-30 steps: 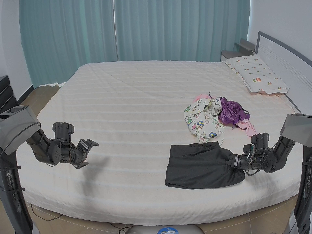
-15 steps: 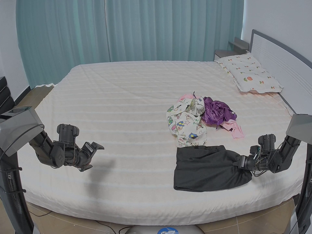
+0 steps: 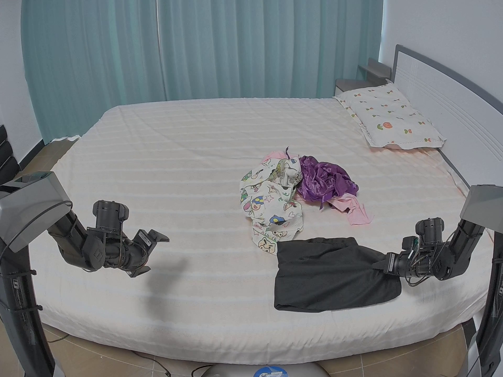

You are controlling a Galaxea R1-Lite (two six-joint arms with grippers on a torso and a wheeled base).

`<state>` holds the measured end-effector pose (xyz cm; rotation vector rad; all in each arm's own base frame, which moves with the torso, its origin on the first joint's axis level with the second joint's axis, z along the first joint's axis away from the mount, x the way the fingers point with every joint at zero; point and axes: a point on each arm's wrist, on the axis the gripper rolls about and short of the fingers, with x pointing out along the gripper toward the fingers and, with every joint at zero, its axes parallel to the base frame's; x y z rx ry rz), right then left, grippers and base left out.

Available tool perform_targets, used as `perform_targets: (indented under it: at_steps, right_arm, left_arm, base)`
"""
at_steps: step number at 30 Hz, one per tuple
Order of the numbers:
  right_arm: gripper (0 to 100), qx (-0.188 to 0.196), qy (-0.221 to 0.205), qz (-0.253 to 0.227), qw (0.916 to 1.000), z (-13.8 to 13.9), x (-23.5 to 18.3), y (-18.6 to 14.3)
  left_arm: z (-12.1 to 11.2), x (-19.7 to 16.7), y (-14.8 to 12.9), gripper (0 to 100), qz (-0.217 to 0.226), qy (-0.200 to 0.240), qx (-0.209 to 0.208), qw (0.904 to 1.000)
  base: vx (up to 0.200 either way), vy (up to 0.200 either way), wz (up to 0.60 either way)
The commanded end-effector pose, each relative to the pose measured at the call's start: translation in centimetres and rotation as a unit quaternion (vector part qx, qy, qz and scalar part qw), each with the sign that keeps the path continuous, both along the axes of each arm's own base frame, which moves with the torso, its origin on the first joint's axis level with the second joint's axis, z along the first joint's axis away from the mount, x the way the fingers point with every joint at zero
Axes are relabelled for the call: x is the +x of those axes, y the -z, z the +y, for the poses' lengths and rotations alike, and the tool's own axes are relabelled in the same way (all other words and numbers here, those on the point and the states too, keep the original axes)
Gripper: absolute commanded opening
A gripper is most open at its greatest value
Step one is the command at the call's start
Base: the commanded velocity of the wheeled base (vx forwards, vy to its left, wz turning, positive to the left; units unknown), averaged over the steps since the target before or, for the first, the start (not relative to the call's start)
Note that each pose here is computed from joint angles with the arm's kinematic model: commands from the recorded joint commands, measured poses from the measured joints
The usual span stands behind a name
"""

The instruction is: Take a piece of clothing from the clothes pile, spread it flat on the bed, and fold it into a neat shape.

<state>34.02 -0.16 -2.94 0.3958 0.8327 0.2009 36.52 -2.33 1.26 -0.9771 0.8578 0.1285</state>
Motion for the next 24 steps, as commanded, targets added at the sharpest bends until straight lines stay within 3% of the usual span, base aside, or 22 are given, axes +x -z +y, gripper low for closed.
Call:
perform_targets:
  at_steps: [1,7,11,17,24]
  right_arm:
    - [100,0.002,-0.003,-0.005,1.0000,0.4,0.3,0.2]
    - [100,0.005,0.013,-0.032,0.9994,-0.1,0.7,-0.3]
    - [100,0.035,0.052,-0.035,0.9974,-0.6,1.7,-0.6]
    - [100,0.034,0.106,-0.027,0.9934,-0.8,3.6,0.8]
    - [100,0.056,0.119,0.002,0.9913,0.5,4.5,2.4]
  left_arm:
    - [0.0,0.0,0.1,100,0.002,0.000,0.000,1.0000]
    - [0.0,0.0,0.2,100,0.003,0.000,0.000,1.0000]
    - [0.0,0.0,0.2,100,0.003,-0.001,0.001,1.0000]
    - [0.0,0.0,0.2,100,0.004,-0.001,0.001,1.0000]
    - [0.0,0.0,0.3,100,0.004,-0.010,0.010,0.9999]
  base:
    - [0.000,0.000,0.00]
    - [0.000,0.000,0.00]
    - [0.000,0.000,0.00]
    - [0.000,0.000,0.00]
    - [0.000,0.000,0.00]
